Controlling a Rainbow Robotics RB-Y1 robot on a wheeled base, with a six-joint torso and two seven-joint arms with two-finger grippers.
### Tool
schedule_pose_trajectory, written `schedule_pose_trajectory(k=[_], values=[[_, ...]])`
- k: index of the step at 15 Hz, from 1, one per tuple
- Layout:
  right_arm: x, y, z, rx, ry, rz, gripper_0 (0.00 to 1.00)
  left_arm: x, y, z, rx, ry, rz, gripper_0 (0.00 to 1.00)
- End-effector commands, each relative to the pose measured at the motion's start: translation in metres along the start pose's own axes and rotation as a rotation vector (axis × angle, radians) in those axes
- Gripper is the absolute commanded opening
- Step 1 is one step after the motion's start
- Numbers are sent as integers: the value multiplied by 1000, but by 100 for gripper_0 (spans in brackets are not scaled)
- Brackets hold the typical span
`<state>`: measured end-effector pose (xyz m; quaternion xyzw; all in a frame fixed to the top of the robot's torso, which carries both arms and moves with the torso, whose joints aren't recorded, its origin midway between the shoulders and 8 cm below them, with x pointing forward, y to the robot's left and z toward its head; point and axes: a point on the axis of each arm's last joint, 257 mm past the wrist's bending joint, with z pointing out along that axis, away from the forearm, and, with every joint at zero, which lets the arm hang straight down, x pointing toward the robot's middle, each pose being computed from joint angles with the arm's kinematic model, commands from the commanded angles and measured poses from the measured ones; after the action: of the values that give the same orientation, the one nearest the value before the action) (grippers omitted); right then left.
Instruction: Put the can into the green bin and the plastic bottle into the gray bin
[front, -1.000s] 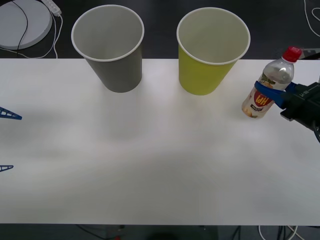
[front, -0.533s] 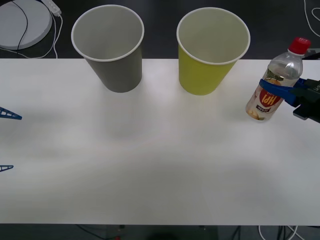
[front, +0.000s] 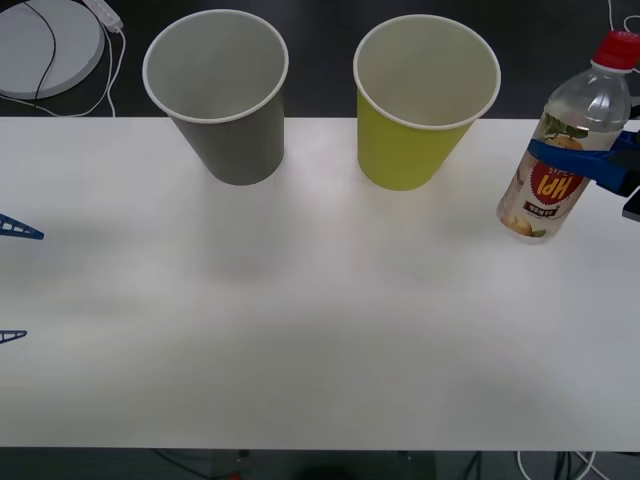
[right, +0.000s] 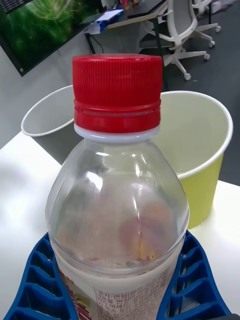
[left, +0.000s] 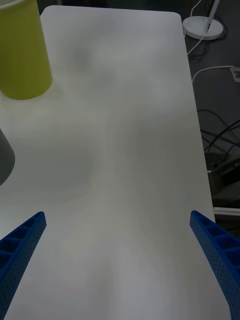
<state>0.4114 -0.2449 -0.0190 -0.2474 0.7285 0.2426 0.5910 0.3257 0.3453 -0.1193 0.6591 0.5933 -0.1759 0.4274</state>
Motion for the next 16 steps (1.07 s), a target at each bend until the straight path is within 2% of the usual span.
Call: schedule_pose_trajectory(k=[1, 3, 8, 12, 16], values=[[-20, 19, -8, -17, 9, -14, 0, 0, 0, 0, 0, 0, 0, 100], [-34, 30, -13, -32, 14, -38, 0, 0, 0, 0, 0, 0, 0, 100], [-63, 40, -23, -57, 21, -116, 0, 0, 0, 0, 0, 0, 0, 100], [-88, 53, -29, -109, 22, -137, 0, 0, 0, 0, 0, 0, 0, 100], [-106, 64, -28, -136, 66, -213, 0, 0, 0, 0, 0, 0, 0, 100]])
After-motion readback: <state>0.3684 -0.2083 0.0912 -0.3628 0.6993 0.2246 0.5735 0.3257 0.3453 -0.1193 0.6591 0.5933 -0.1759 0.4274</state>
